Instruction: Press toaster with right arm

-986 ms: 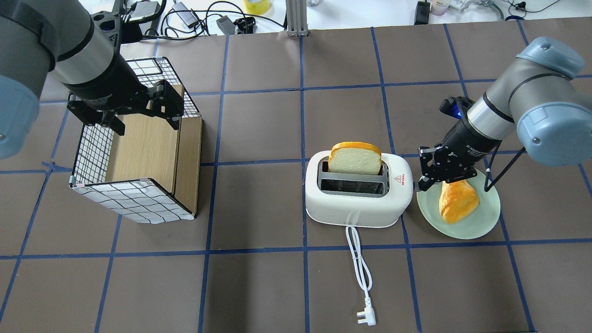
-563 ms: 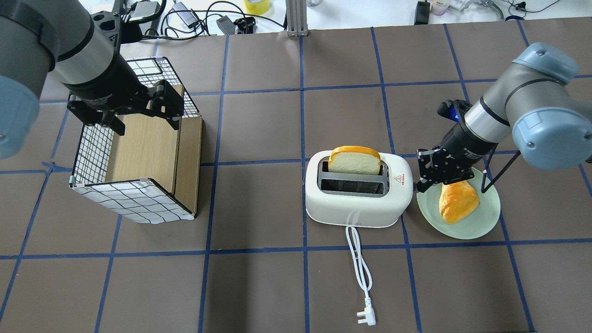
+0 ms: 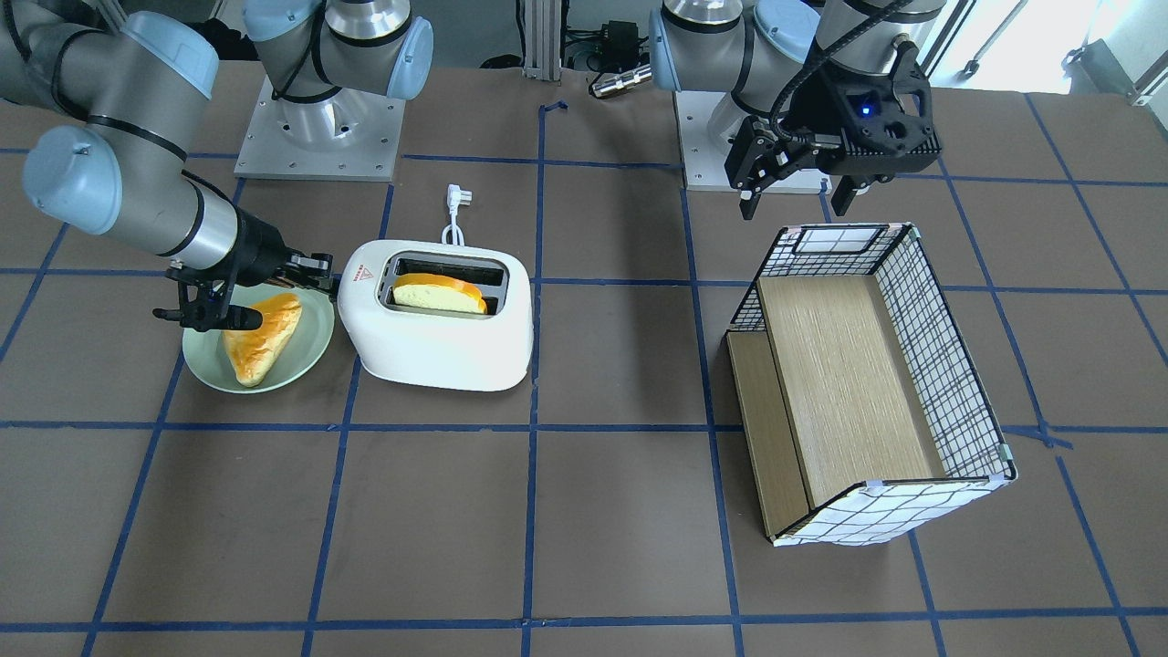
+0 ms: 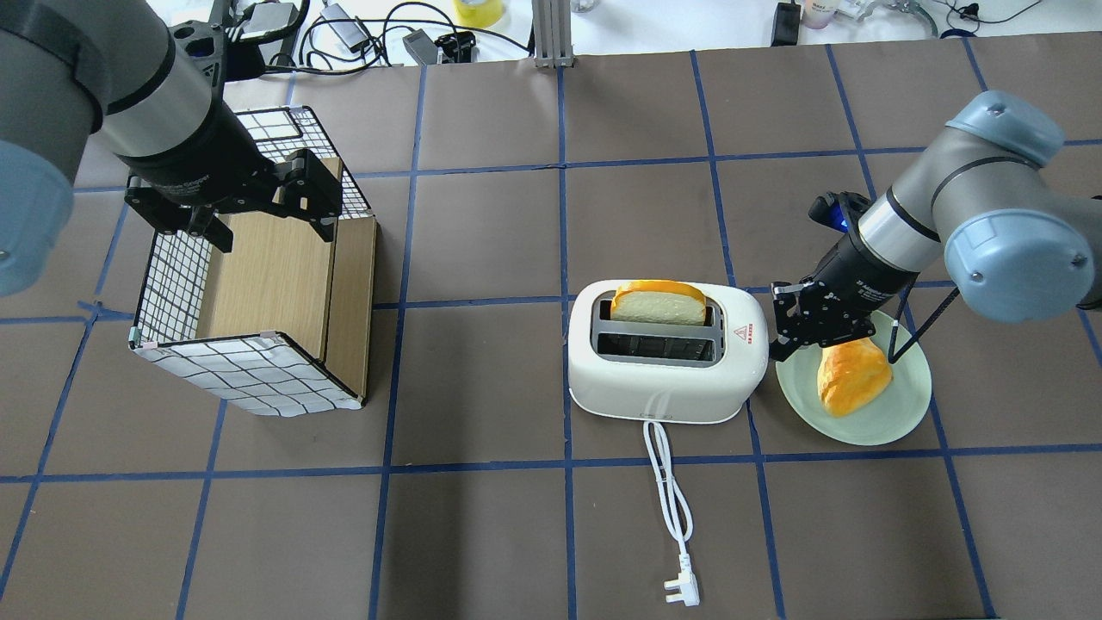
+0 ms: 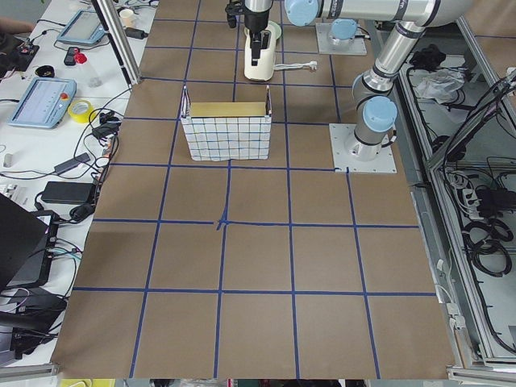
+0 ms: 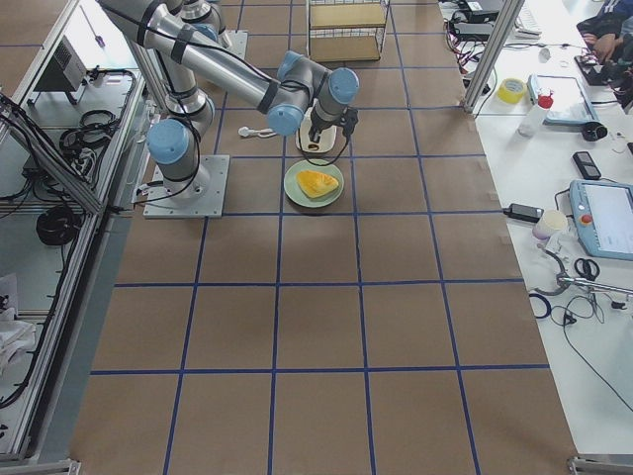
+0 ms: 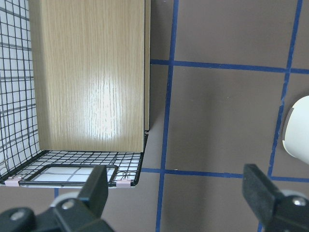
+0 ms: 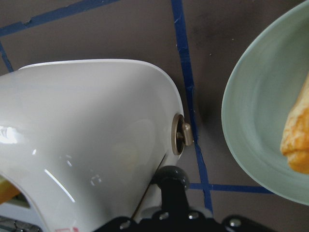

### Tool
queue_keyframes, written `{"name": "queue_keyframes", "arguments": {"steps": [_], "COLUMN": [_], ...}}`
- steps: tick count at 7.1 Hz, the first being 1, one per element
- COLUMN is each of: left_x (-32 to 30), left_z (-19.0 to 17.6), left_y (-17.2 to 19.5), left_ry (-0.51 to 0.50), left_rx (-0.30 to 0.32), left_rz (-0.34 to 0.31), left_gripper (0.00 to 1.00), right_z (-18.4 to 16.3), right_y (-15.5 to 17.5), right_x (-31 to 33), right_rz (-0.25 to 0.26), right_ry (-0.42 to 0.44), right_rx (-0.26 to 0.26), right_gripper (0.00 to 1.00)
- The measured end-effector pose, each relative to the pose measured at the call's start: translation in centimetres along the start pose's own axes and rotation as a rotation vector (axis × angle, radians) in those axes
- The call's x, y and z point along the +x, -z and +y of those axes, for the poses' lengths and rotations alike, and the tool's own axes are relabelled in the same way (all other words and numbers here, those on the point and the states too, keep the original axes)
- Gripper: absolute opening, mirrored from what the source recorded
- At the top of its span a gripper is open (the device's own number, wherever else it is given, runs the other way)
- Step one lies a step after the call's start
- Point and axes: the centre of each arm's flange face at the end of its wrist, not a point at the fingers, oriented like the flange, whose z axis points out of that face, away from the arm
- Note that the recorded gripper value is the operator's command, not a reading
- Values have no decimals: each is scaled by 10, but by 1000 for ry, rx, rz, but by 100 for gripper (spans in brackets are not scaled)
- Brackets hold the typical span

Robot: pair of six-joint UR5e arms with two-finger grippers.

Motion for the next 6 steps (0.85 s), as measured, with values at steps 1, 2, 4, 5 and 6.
{"name": "queue_keyframes", "arguments": {"steps": [1,2,4,5,6], "left_x": [0,0,0,0,0], "left_z": [0,0,0,0,0], "left_y": [0,0,0,0,0], "left_ry": [0,0,0,0,0], "left_rx": [0,0,0,0,0], "left_rz": [0,0,0,0,0], "left_gripper": [100,100,100,100,100], "right_z": [0,0,-1,-1,-1], "right_y": [-3,-5,-6,-6,-3], "right_x": [1,1,2,2,2], "right_rz": [-4,-6,-7,-6,-3], "right_ry": [5,8,9,9,4], "right_rx": [3,4,6,7,12], "right_gripper": [0,0,0,0,0]}}
